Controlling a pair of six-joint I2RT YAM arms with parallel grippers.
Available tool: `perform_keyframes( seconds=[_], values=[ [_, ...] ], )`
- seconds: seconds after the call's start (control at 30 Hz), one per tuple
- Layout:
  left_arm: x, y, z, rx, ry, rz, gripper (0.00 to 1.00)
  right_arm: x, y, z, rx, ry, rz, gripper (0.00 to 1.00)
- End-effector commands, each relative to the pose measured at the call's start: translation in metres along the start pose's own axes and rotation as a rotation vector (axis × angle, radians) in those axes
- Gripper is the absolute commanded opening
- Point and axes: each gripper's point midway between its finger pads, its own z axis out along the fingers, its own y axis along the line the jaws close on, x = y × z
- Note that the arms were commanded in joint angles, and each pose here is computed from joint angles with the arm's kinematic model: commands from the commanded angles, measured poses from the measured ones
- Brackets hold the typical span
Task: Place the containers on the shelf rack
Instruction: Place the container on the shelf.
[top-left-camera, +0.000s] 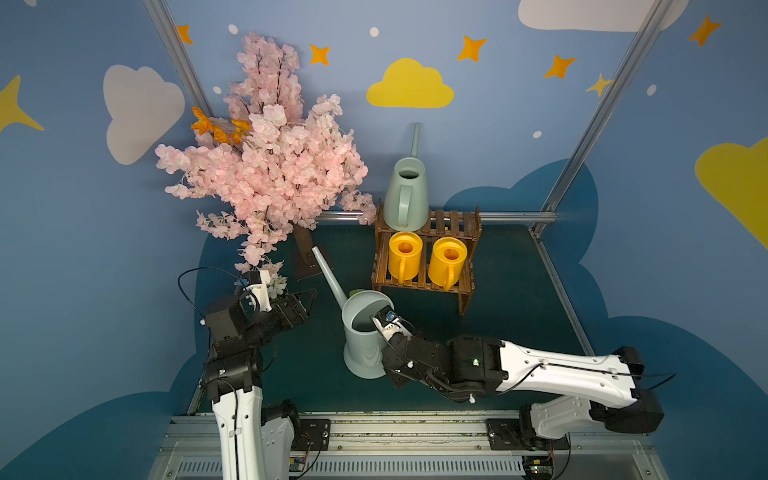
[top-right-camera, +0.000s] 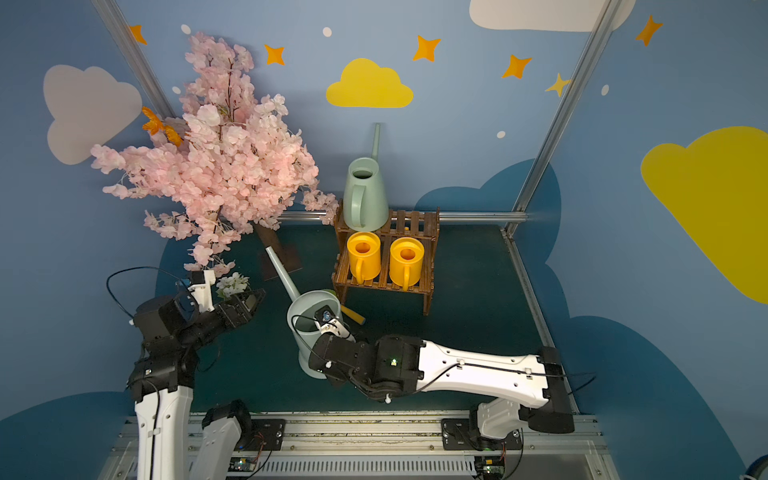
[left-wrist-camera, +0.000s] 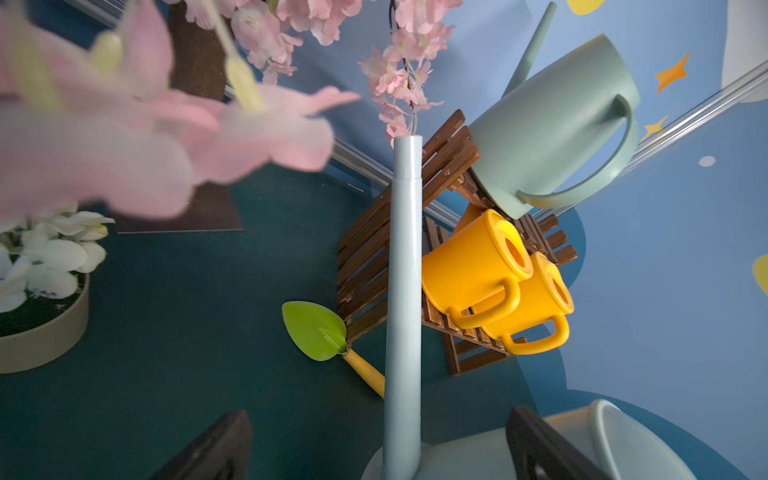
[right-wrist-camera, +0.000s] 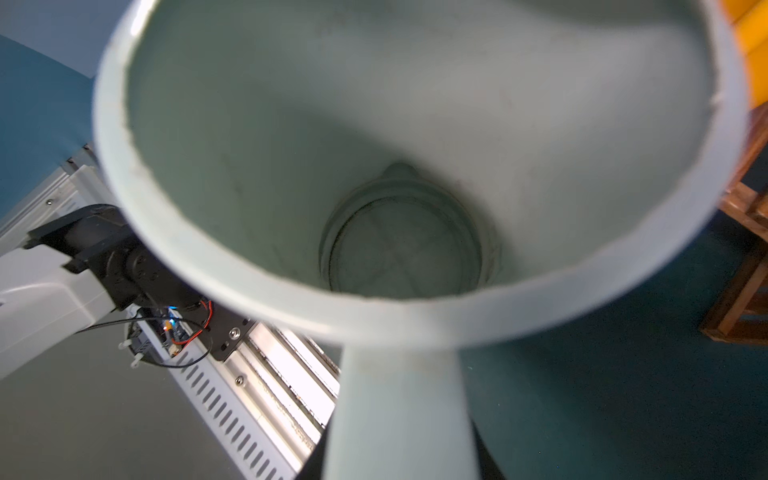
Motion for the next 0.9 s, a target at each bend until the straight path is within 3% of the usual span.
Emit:
perform_keyframes(
  seconds=[0.0,0.3,0.43,0.6,0.87],
  values=[
    [0.006,-0.022,-0.005,0.094,0.024,-0.027,1.0,-0.019,-0.004,-0.037,-0.036,-0.088,-0.008,0.0],
    [0.013,-0.028,-0.006,0.132,0.037,-0.039,1.0,-0.064,-0.029,-0.119,-0.046,-0.314,-0.032,0.0],
    [0.015,-0.041,-0.004,0.234,0.052,-0.014,1.0,-0.096,-0.036,-0.15,-0.033,-0.44,-0.046,0.0],
    [0.016,-0.061,-0.006,0.313,0.054,0.078,1.0,-0.143,-0.05,-0.18,0.058,-0.551,-0.08,0.0],
    [0.031,-0.09,0.01,0.404,0.106,0.263,1.0,-0.207,-0.108,-0.208,0.24,-0.667,0.014,0.0]
  ],
)
